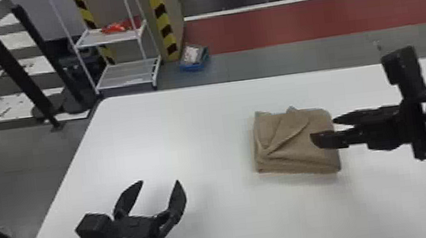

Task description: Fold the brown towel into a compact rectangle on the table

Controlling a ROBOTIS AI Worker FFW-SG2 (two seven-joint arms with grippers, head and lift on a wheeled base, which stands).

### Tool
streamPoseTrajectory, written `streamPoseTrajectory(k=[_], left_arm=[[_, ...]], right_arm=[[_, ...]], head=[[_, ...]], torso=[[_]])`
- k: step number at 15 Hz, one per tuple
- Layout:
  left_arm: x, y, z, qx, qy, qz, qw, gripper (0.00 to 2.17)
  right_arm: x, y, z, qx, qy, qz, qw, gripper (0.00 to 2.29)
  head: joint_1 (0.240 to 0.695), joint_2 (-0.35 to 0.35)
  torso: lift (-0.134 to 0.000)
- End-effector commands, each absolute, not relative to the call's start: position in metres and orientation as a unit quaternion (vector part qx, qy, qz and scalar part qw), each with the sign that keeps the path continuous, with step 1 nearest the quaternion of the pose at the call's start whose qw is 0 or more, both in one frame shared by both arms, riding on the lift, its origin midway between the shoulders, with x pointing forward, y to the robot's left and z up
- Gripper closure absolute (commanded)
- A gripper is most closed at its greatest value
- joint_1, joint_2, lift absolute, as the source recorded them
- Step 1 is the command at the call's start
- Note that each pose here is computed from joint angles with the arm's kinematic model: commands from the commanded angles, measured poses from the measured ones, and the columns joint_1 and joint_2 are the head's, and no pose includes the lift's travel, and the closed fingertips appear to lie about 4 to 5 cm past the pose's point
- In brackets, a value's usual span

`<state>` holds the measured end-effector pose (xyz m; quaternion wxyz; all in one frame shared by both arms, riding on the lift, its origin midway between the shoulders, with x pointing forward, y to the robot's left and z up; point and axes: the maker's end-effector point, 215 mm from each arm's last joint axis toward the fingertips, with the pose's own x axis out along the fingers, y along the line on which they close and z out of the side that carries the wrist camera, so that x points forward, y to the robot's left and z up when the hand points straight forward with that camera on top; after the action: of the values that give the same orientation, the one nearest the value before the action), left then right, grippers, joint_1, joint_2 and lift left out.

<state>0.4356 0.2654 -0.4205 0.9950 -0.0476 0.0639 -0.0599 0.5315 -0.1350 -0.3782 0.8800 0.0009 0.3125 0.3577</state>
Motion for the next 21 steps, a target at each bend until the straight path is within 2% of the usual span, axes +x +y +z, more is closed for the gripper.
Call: streamPoseTrajectory(k=[1, 4, 6, 7, 8, 9, 10, 15, 21], left_arm=[[0.435, 0.264, -0.420, -0.049, 0.064, -0.060, 0.995, 0.09], [0.431, 0.269, -0.422, -0.047, 0.065, -0.056, 0.995, 0.09], [0.431, 0.270, -0.422, -0.048, 0.065, -0.055, 0.995, 0.09], [0.432, 0.270, -0.422, -0.049, 0.064, -0.055, 0.995, 0.09], [0.433, 0.269, -0.421, -0.049, 0.063, -0.056, 0.995, 0.09], [0.434, 0.268, -0.421, -0.049, 0.063, -0.057, 0.995, 0.09], [0.433, 0.269, -0.422, -0.049, 0.064, -0.056, 0.995, 0.09], [0.434, 0.270, -0.423, -0.050, 0.065, -0.054, 0.995, 0.09], [0.431, 0.272, -0.423, -0.052, 0.064, -0.052, 0.995, 0.09]], right_arm=[[0.540, -0.123, -0.388, -0.008, 0.306, 0.359, 0.882, 0.14], [0.558, -0.143, -0.399, -0.047, 0.310, 0.316, 0.895, 0.21], [0.557, -0.148, -0.397, -0.050, 0.309, 0.316, 0.896, 0.55], [0.556, -0.148, -0.394, -0.060, 0.306, 0.320, 0.895, 0.99], [0.554, -0.143, -0.390, -0.078, 0.303, 0.326, 0.892, 1.63], [0.549, -0.139, -0.390, -0.097, 0.305, 0.331, 0.888, 1.89], [0.544, -0.132, -0.389, -0.113, 0.305, 0.339, 0.882, 1.96], [0.537, -0.108, -0.398, -0.162, 0.318, 0.350, 0.866, 1.96], [0.543, -0.091, -0.411, -0.171, 0.332, 0.349, 0.859, 1.96]], head=[[0.695, 0.148], [0.695, 0.151], [0.695, 0.143], [0.695, 0.141], [0.695, 0.140], [0.695, 0.139], [0.695, 0.141], [0.695, 0.167], [0.695, 0.195]], torso=[[-0.123], [-0.123], [-0.123], [-0.123], [-0.123], [-0.123], [-0.123], [-0.123], [-0.123]])
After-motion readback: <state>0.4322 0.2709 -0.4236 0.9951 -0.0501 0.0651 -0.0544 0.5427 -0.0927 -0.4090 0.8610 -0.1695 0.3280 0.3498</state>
